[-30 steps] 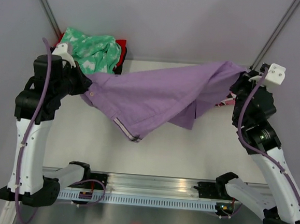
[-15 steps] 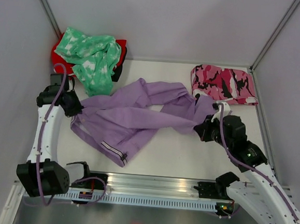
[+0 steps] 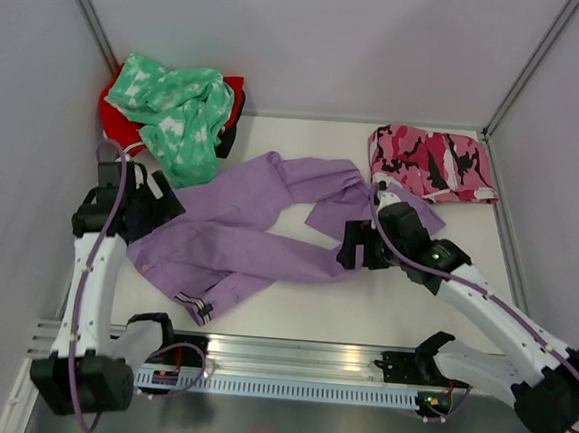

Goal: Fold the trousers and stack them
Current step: Flatten the trousers out

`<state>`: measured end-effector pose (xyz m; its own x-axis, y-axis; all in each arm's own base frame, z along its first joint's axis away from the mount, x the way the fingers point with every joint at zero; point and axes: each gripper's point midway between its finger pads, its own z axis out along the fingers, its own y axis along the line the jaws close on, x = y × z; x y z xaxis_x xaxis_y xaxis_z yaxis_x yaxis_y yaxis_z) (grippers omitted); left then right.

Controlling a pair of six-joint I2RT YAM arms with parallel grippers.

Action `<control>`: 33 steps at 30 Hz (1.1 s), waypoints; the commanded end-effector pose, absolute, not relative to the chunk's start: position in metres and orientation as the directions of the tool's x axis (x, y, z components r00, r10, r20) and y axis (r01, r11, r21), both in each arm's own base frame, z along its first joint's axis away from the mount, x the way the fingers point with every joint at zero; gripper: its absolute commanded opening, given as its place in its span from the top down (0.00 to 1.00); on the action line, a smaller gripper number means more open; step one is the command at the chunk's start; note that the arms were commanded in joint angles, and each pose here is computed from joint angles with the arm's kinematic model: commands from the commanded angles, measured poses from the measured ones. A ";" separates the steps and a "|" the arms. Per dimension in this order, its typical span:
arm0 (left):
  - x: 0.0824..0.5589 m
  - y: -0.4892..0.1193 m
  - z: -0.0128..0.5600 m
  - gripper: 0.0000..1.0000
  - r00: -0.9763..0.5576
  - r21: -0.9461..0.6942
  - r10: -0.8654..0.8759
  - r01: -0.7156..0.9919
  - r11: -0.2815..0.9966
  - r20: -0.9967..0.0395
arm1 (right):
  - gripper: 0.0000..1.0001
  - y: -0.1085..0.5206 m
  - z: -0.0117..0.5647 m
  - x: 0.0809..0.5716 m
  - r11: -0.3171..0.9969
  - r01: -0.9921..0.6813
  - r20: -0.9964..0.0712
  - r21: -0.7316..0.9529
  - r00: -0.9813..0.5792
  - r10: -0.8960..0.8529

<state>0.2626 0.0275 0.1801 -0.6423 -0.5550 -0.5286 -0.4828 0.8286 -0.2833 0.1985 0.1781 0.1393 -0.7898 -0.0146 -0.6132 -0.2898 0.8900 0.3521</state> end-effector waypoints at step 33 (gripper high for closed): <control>0.161 -0.040 0.010 0.94 -0.540 -0.032 -0.788 -0.819 0.573 -0.296 | 0.04 0.167 0.139 0.359 0.962 -0.037 -0.669 0.271 -0.725 0.161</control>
<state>0.1391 -0.0478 0.0106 -0.5844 -0.7852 -0.2050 -0.8020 0.5973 -0.0013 0.3523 0.1740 0.1386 -0.7489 0.1262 -0.6506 -0.0789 0.9577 0.2766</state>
